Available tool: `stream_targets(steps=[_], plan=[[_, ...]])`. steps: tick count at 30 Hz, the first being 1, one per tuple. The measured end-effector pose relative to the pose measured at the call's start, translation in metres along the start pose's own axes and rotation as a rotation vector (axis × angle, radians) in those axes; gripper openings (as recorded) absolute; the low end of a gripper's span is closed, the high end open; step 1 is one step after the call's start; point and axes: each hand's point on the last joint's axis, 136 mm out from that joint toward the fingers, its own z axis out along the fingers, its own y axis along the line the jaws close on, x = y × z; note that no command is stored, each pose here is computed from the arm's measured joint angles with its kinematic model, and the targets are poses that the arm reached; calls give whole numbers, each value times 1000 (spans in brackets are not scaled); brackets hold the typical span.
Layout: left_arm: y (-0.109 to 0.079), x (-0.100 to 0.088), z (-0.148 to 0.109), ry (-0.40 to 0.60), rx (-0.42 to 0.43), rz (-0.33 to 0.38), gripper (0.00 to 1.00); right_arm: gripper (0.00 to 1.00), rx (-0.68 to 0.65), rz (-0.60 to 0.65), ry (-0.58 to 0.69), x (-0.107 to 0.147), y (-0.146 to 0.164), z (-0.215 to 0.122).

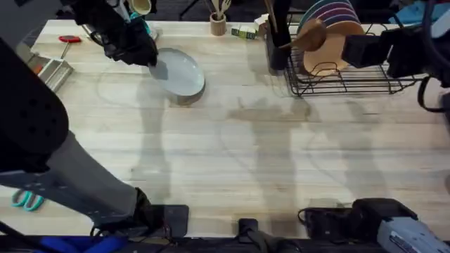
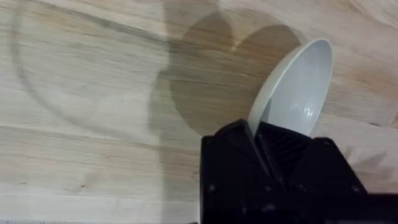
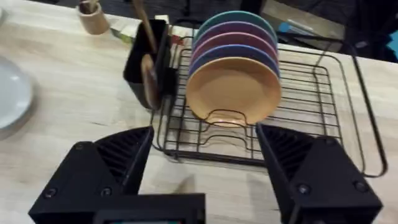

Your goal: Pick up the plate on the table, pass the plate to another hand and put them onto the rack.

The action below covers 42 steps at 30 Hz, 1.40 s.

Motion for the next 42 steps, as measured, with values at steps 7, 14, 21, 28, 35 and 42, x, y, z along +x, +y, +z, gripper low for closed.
stream_targets(steps=[7, 14, 21, 28, 35, 42], plan=[[-20, 4, 2, 11, 39, 38, 41, 996, -111, 0, -16, -3, 19, -1], [-45, 8, 1, 13, 112, 75, 41, 996, -211, 62, -24, -7, 35, 0], [-67, 8, -26, -38, 192, 108, 41, 996, -309, 206, 59, 4, 51, 20], [-84, 11, -41, -46, 288, 121, 41, 995, -470, 264, 70, 0, 75, 28], [-101, 17, -47, -18, 397, 126, 41, 996, -559, 304, 113, 5, 89, 36], [-111, 29, -52, 33, 467, 117, 42, 995, -596, 345, 157, 11, 103, 49]])
